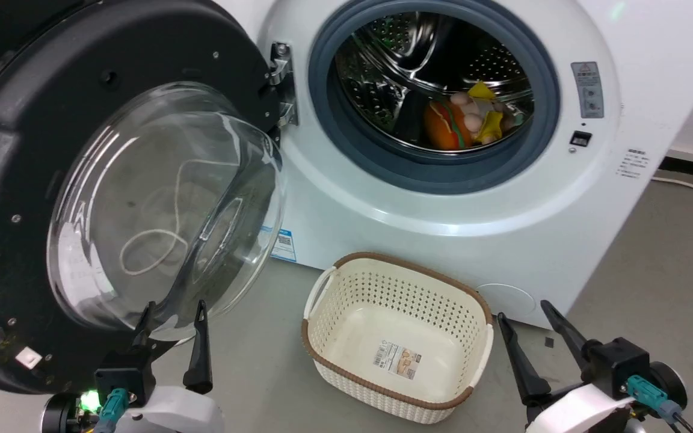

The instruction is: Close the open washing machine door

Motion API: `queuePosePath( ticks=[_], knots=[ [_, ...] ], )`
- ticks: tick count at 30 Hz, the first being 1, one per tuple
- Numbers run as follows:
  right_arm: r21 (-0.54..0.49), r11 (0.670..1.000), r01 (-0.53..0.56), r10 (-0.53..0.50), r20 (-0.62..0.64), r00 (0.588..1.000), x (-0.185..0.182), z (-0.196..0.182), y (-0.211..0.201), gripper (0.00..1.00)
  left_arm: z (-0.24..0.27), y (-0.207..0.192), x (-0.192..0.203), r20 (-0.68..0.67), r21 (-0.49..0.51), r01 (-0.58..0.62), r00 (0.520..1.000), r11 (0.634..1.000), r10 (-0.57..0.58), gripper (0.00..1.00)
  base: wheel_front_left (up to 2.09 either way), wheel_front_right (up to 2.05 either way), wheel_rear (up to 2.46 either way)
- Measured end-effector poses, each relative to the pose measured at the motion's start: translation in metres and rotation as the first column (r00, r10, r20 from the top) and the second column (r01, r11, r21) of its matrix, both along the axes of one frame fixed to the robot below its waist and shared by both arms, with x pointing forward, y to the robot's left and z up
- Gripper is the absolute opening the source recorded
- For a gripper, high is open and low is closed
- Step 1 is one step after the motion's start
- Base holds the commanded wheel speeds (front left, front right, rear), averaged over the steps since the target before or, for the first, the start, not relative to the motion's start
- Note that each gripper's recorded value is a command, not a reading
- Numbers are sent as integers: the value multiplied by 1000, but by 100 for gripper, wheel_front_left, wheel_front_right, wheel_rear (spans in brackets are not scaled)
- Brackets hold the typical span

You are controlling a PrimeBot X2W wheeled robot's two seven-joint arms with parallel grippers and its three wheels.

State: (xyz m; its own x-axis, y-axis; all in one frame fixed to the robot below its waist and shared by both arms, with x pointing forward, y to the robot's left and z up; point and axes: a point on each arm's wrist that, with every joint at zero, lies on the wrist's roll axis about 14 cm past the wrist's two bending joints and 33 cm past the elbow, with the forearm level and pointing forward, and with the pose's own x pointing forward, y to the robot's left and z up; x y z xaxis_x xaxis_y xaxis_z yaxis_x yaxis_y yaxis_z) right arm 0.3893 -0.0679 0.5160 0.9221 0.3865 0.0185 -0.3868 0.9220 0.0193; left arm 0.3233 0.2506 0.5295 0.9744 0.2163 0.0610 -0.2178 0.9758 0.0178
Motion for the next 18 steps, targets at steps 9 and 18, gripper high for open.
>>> queuePosePath(
  ticks=[9,18],
  knots=[
    [12,998,-66,65,4,998,4,0,23,100,3,15,-11,19,-3,-56,998,998,56,100,0,0,0],
    [23,993,-118,118,2,993,4,-3,42,100,3,27,-22,33,-8,-100,994,995,100,100,0,0,0]
  ],
)
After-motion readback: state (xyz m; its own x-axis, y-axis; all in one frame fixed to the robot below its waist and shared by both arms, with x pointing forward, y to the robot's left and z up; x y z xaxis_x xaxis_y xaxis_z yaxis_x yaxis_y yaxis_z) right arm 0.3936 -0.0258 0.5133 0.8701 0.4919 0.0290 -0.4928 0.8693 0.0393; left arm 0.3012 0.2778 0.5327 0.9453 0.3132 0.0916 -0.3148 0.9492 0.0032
